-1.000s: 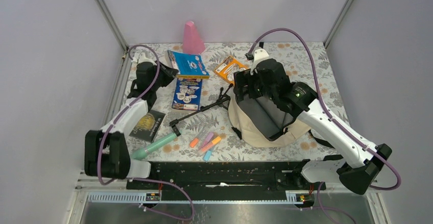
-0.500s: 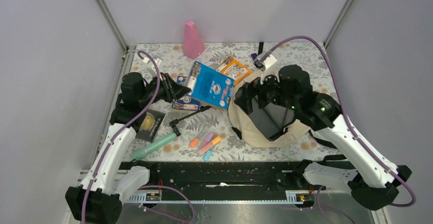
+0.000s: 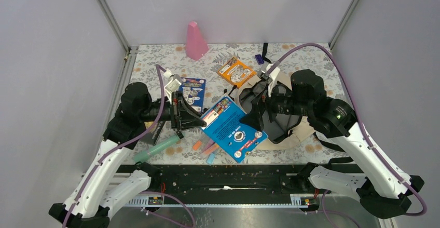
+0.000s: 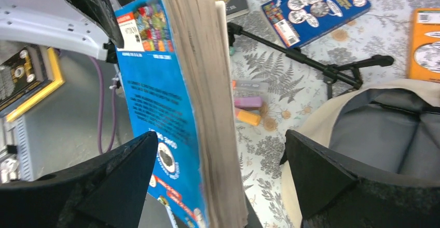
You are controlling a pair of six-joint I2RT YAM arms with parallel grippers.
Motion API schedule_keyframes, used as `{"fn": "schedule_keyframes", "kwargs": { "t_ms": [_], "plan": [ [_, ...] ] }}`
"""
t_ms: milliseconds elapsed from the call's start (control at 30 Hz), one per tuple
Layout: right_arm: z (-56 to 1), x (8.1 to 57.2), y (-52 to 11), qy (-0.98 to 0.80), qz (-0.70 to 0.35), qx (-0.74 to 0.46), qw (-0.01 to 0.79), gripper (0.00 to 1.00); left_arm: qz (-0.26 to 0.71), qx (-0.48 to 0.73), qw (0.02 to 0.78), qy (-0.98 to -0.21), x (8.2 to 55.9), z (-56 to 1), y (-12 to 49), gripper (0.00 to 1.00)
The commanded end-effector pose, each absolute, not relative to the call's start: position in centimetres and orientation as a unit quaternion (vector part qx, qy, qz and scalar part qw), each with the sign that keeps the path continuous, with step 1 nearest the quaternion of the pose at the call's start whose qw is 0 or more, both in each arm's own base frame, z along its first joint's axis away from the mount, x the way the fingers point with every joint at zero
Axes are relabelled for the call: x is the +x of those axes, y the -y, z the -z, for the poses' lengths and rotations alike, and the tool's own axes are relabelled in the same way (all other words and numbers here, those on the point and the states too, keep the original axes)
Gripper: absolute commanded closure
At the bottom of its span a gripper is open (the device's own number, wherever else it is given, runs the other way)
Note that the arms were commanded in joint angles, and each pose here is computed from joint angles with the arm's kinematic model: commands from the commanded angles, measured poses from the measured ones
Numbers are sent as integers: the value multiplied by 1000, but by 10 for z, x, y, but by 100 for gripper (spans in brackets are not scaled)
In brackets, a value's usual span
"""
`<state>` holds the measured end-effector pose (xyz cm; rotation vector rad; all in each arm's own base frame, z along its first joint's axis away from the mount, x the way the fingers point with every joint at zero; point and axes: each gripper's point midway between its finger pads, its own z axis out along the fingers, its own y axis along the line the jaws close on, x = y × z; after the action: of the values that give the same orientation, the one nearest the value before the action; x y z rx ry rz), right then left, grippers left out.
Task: Pack the student bag
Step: Pick up the book from the center of the board.
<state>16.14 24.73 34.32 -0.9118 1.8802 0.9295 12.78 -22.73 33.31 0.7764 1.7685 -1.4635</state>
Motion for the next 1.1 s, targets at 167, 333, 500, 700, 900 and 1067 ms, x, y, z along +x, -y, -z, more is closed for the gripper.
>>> {"fn": "schedule_keyframes", "kwargs": {
  "t_ms": [167, 333, 500, 700, 900, 1067],
  "plan": [
    [-361, 107, -269, -686, -502, -412, 328, 0, 595, 394, 394, -580, 81, -404, 225, 100],
    [-370, 92, -283, -671, -562, -409, 257, 0, 593, 414, 400, -562, 78, -413, 228, 100],
    [-380, 84, -288, -651, -598, -408, 228, 14, 586, 418, 409, -560, 84, -413, 232, 100],
    [-391, 76, -281, -638, -599, -414, 249, 55, 566, 396, 425, -585, 104, -401, 236, 100],
    [-388, 87, -277, -652, -573, -399, 294, 97, 555, 387, 432, -596, 115, -395, 238, 100],
    [-386, 114, -264, -684, -505, -366, 378, 100, 518, 367, 444, -632, 134, -382, 235, 46]
  ]
}}
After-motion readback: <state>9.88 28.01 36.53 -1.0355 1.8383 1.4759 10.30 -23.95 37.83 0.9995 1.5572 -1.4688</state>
